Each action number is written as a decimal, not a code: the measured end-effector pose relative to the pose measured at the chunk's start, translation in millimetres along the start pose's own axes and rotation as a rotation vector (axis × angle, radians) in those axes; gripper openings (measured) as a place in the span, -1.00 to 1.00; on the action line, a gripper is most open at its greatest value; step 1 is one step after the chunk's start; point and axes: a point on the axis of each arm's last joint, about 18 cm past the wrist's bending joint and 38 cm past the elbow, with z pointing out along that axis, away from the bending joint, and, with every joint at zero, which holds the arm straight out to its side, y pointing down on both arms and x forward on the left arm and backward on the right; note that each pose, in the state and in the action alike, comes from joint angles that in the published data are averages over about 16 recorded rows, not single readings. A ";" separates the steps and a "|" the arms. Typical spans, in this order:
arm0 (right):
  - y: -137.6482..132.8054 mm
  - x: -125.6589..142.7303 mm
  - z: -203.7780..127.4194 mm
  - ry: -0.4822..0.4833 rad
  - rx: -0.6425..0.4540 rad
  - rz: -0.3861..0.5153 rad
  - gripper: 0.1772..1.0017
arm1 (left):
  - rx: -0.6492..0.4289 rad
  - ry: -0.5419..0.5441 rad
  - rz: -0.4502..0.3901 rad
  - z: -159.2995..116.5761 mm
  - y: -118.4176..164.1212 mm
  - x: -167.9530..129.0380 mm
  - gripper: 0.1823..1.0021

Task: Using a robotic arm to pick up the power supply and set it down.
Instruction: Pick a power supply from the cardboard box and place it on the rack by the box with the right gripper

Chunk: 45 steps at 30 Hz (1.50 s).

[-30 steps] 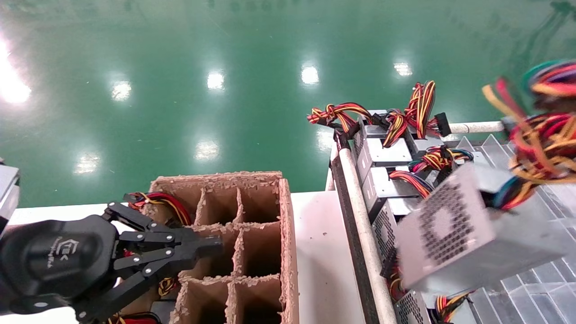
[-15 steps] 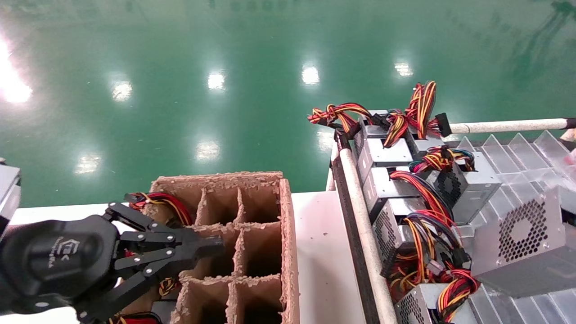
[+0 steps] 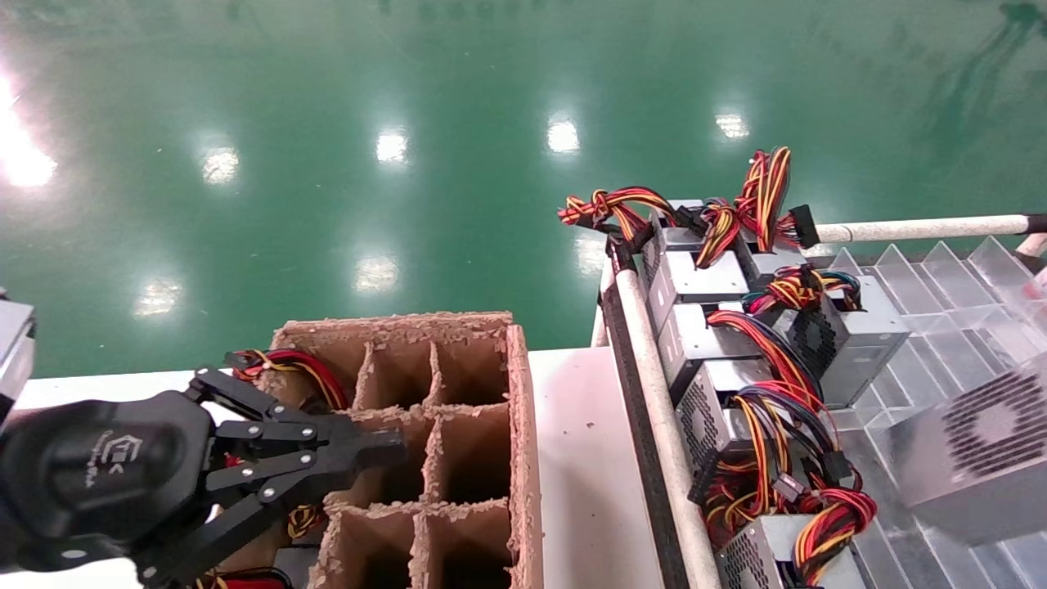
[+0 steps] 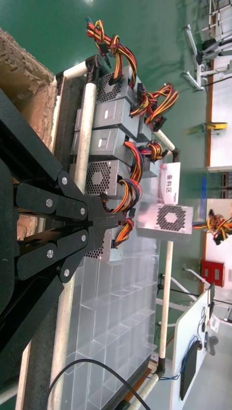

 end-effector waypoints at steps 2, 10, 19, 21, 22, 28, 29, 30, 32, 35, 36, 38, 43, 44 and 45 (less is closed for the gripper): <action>3.4 2.1 -1.5 0.011 -0.010 -0.001 -0.93 | 0.000 0.000 0.000 0.0 0.0 0.0 -0.98; 19.1 7.1 -1.2 0.026 -0.058 0.005 -0.93 | 0.000 0.000 0.000 0.0 0.0 0.0 -0.98; 33.4 7.5 3.1 0.012 -0.104 0.018 -0.93 | 0.000 0.000 0.000 0.0 0.0 0.0 -0.98; 34.9 7.2 6.3 0.002 -0.108 0.018 -0.93 | 0.000 0.000 0.000 0.0 0.0 0.0 -0.98; 35.5 7.1 8.4 -0.003 -0.109 0.018 -0.93 | 0.000 0.000 0.000 0.0 0.0 0.0 -0.98; 38.0 5.7 28.6 -0.056 -0.106 0.009 -0.93 | 0.000 0.000 0.000 0.0 0.0 0.0 -0.98; 38.4 5.3 33.1 -0.068 -0.105 0.007 -0.93 | 0.000 0.000 0.000 0.0 0.0 0.0 -0.98; 38.7 4.9 37.9 -0.080 -0.104 0.005 -0.93 | 0.000 0.000 0.000 0.0 0.0 0.0 -0.98; 39.2 4.0 48.0 -0.106 -0.100 0.000 -0.93 | 0.000 0.000 0.000 0.0 0.0 0.0 -0.98; 39.5 2.5 63.4 -0.145 -0.095 -0.006 -0.93 | 0.000 0.000 0.000 0.0 0.0 0.0 -0.98; 39.5 1.9 68.4 -0.157 -0.093 -0.008 -0.93 | 0.000 0.000 0.000 0.0 0.0 0.0 -0.98; 39.4 0.7 77.7 -0.181 -0.089 -0.011 -0.93 | 0.000 0.000 0.000 0.0 0.0 0.0 -0.98; 37.0 -0.9 97.2 -0.224 -0.073 -0.018 -0.93 | 0.000 0.000 0.000 0.0 0.0 0.0 -0.98; 36.1 -0.8 100.5 -0.229 -0.067 -0.020 -0.93 | 0.000 0.000 0.000 0.0 0.0 0.0 -0.98; 35.0 -0.6 103.5 -0.233 -0.062 -0.022 -0.93 | 0.000 0.000 0.000 0.0 0.0 0.0 -0.98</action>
